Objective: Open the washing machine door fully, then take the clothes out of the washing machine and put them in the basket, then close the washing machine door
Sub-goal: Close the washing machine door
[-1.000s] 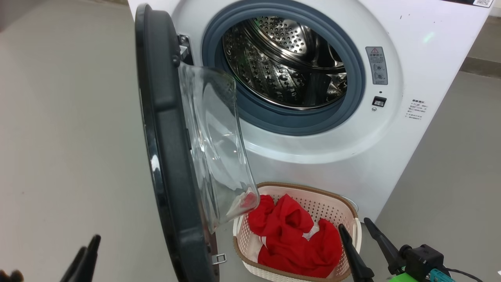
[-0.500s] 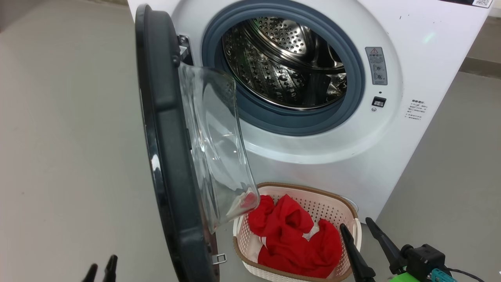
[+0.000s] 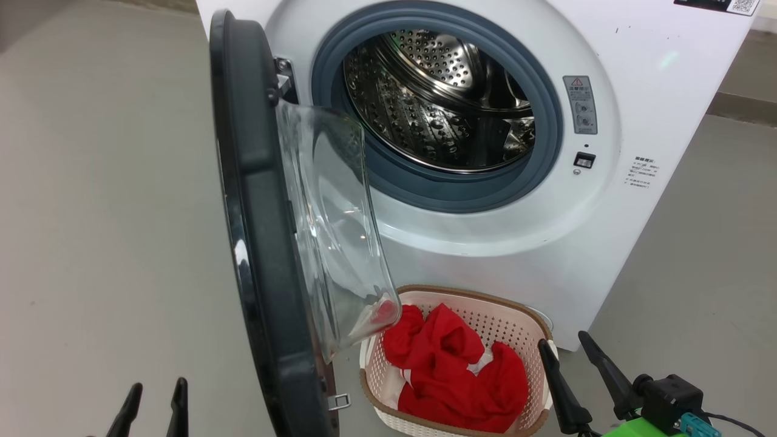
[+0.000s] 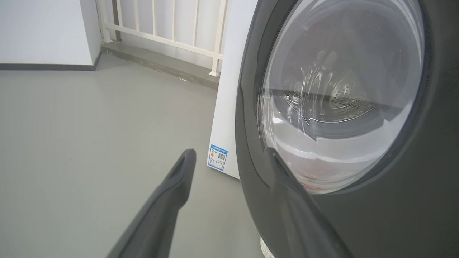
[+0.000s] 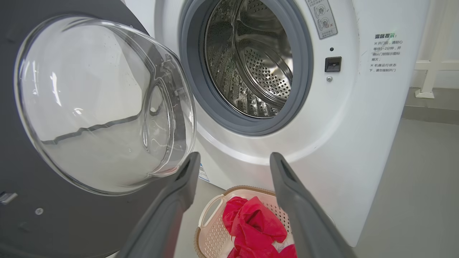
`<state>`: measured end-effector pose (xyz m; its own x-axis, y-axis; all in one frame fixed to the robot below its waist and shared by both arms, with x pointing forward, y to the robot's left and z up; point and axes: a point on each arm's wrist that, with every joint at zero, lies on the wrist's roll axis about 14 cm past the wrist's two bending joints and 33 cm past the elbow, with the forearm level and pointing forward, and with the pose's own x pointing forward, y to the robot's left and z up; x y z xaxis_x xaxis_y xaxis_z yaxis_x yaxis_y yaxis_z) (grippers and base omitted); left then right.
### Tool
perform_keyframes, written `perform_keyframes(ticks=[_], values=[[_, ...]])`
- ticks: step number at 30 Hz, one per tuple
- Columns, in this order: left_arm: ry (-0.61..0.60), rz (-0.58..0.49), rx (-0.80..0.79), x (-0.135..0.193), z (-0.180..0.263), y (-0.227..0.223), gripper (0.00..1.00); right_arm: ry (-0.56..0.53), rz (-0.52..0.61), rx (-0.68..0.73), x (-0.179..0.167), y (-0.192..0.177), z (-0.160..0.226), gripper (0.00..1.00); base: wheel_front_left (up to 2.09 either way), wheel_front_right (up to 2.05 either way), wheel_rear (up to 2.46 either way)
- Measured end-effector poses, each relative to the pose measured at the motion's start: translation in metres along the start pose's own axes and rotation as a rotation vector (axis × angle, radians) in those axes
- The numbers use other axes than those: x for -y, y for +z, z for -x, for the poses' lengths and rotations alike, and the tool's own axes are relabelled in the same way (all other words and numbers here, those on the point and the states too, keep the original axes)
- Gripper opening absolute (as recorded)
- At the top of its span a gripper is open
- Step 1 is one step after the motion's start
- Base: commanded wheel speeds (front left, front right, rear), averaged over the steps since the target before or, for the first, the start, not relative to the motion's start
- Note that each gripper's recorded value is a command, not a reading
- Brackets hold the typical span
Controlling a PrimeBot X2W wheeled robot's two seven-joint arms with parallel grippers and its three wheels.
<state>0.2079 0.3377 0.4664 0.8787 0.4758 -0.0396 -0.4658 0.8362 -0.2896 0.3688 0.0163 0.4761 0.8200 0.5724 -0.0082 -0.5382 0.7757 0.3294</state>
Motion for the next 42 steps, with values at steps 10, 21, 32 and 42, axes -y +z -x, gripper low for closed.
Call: perform_keyframes(ticks=[10, 21, 32, 42], values=[[0.020, -0.069, 0.012, 0.005, 0.007, -0.001, 1.00, -0.015, -0.001, 0.015, 0.005, 0.005, -0.001, 1.00, 0.00, 0.00, 0.00], [0.040, -0.056, 0.006, 0.003, 0.009, -0.004, 1.00, -0.017, -0.002, 0.018, 0.006, 0.006, -0.001, 1.00, 0.00, 0.00, 0.00], [0.041, -0.064, 0.005, 0.002, 0.008, -0.004, 1.00, -0.021, -0.006, 0.014, 0.008, 0.004, -0.001, 1.00, 0.00, 0.00, 0.00], [0.043, -0.061, 0.008, 0.003, 0.008, -0.004, 1.00, -0.021, -0.008, 0.012, 0.008, 0.003, -0.002, 1.00, 0.00, 0.00, 0.00]])
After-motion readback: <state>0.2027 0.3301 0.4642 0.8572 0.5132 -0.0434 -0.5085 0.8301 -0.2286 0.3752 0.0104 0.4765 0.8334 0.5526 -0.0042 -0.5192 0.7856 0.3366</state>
